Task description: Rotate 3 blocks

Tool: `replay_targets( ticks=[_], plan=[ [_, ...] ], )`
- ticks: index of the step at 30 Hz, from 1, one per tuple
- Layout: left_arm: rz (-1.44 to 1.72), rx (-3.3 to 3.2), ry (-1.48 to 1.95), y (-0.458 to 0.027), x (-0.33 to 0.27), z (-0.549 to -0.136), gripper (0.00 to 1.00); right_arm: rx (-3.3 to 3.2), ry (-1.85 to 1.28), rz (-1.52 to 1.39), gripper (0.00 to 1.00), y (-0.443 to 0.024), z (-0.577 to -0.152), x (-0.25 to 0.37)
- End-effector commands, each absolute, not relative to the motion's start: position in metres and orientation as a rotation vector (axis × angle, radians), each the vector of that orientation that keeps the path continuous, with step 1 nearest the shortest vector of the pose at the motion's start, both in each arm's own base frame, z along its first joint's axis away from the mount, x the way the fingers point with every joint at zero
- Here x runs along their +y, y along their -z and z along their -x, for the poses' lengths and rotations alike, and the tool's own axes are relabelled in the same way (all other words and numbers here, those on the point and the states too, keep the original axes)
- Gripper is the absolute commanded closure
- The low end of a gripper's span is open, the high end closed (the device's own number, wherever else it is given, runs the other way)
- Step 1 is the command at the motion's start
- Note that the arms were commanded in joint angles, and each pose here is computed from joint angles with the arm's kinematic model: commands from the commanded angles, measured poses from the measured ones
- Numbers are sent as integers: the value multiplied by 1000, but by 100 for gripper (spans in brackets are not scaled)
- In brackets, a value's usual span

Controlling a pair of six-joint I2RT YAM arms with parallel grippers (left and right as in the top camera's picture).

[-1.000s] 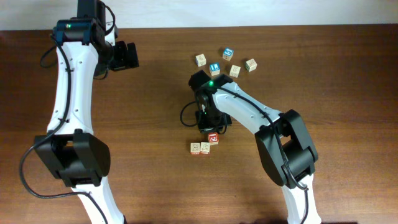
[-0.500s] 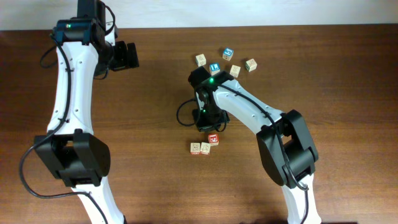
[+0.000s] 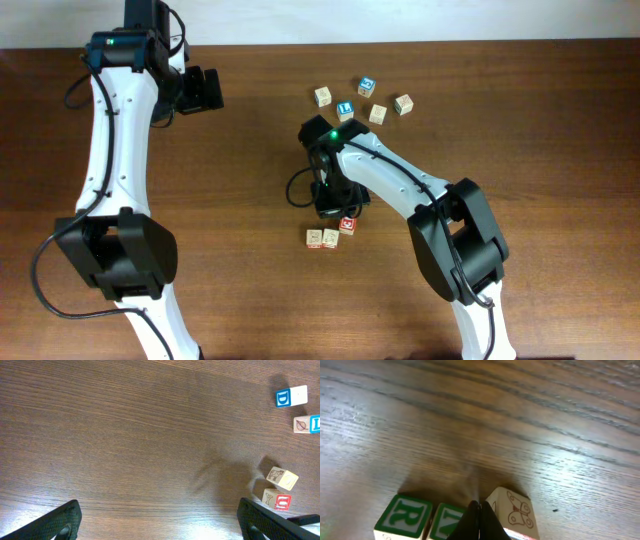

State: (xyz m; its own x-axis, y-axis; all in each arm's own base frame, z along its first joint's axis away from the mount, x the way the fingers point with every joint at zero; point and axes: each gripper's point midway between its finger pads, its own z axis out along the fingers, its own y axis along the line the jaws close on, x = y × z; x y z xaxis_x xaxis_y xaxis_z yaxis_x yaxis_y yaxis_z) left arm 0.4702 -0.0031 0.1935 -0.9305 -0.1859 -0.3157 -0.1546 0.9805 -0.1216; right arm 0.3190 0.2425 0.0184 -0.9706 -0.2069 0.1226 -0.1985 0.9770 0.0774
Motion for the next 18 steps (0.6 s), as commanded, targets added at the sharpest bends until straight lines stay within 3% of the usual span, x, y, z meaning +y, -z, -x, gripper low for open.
replay_targets(
  ticks=[1, 8, 18],
  plan=[
    [247, 2804, 122, -192, 0, -468, 2, -2993, 53, -300, 96, -14, -319, 238],
    [247, 2804, 122, -192, 0, -468, 2, -3044, 94, -260, 95, -41, -346, 230],
    [247, 2804, 122, -192, 0, -468, 2, -3007, 65, -185, 94, -34, -346, 206]
  ],
)
